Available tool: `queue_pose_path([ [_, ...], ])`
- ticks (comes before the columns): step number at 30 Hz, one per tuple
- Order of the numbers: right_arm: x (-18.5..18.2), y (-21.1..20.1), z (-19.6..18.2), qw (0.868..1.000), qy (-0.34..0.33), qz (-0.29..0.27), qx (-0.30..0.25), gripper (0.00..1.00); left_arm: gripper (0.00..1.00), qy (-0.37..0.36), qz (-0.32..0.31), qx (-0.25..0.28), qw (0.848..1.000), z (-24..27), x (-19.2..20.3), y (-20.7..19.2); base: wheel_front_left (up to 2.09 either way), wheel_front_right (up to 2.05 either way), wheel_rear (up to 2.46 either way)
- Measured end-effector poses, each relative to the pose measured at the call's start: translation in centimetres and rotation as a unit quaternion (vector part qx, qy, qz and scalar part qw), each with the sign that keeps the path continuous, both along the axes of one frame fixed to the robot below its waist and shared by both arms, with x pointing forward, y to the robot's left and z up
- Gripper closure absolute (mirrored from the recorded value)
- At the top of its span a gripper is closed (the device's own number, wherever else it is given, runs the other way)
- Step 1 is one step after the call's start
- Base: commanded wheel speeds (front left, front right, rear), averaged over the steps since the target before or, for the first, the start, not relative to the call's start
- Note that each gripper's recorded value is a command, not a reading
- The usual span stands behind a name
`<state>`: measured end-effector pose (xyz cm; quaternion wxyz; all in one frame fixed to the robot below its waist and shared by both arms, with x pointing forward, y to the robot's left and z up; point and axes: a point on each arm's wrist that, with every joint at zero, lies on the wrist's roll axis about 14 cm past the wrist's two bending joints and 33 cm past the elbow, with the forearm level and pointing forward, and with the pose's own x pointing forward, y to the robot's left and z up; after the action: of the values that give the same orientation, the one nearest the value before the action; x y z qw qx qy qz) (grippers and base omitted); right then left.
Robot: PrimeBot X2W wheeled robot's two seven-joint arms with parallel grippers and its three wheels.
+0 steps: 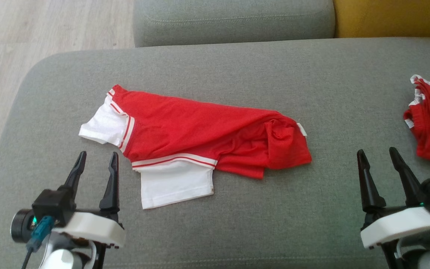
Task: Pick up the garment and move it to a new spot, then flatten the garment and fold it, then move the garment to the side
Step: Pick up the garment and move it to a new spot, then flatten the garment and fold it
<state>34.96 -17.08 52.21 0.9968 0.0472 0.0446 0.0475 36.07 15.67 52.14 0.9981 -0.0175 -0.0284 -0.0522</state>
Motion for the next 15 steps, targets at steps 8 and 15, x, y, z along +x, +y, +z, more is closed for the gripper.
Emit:
queue_pose_path([
  [8,0.09,-0.04,-0.10,1.000,0.002,-0.001,0.000,0.00,0.00,0.003,-0.001,0.002,1.000,-0.16,0.11,-0.03,0.00,0.00,0.00],
  [15,0.27,0.00,-0.41,1.000,0.006,0.000,0.000,0.00,0.00,0.007,0.000,0.003,1.000,-0.45,0.22,0.05,0.00,0.00,0.00],
])
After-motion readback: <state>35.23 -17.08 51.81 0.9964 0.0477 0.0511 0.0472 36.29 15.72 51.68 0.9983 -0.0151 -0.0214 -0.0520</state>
